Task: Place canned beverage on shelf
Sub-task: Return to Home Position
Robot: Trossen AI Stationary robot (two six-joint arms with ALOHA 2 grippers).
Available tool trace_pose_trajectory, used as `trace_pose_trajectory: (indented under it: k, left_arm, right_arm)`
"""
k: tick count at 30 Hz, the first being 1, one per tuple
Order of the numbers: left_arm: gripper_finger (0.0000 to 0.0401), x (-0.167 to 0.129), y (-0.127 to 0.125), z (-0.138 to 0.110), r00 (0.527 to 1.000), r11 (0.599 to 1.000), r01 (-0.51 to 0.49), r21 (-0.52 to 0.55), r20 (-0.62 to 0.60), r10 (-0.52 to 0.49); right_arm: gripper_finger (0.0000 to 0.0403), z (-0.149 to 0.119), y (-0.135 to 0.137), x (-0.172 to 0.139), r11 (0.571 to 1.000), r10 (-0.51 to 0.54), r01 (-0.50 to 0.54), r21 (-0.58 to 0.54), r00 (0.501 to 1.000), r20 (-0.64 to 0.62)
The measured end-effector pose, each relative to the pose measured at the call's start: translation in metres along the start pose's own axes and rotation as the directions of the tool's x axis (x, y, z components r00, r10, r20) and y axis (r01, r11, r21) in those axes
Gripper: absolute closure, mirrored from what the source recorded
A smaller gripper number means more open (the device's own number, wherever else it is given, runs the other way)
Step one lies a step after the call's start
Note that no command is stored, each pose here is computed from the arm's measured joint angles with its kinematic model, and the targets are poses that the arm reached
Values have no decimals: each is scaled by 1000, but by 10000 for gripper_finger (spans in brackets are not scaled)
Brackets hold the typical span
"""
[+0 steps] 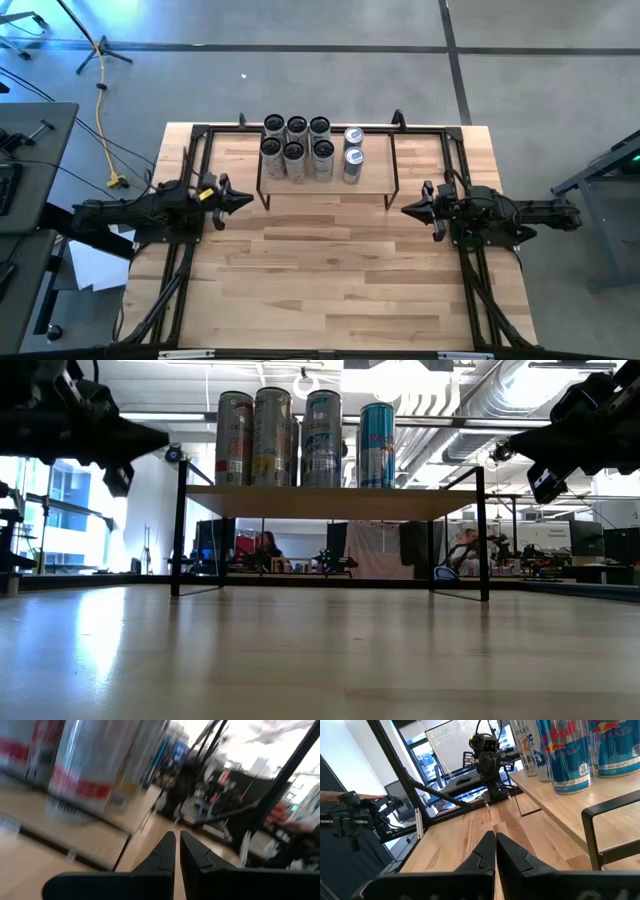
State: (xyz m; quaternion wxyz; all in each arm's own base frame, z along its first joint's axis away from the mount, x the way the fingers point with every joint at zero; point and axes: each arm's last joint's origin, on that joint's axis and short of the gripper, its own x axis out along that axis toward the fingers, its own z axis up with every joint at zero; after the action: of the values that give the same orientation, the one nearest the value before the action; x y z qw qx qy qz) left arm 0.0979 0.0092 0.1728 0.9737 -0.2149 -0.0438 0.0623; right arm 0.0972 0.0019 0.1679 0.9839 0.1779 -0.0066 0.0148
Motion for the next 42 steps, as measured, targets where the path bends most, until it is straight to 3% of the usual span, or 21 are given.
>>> trace_pose_trajectory:
  k: [42]
  left_arm:
    - [401, -1, -2, -6, 998, 1000, 31, 0, -58, -31]
  right_arm:
    - [402, 0, 0, 0, 1000, -7, 7, 0, 1000, -2]
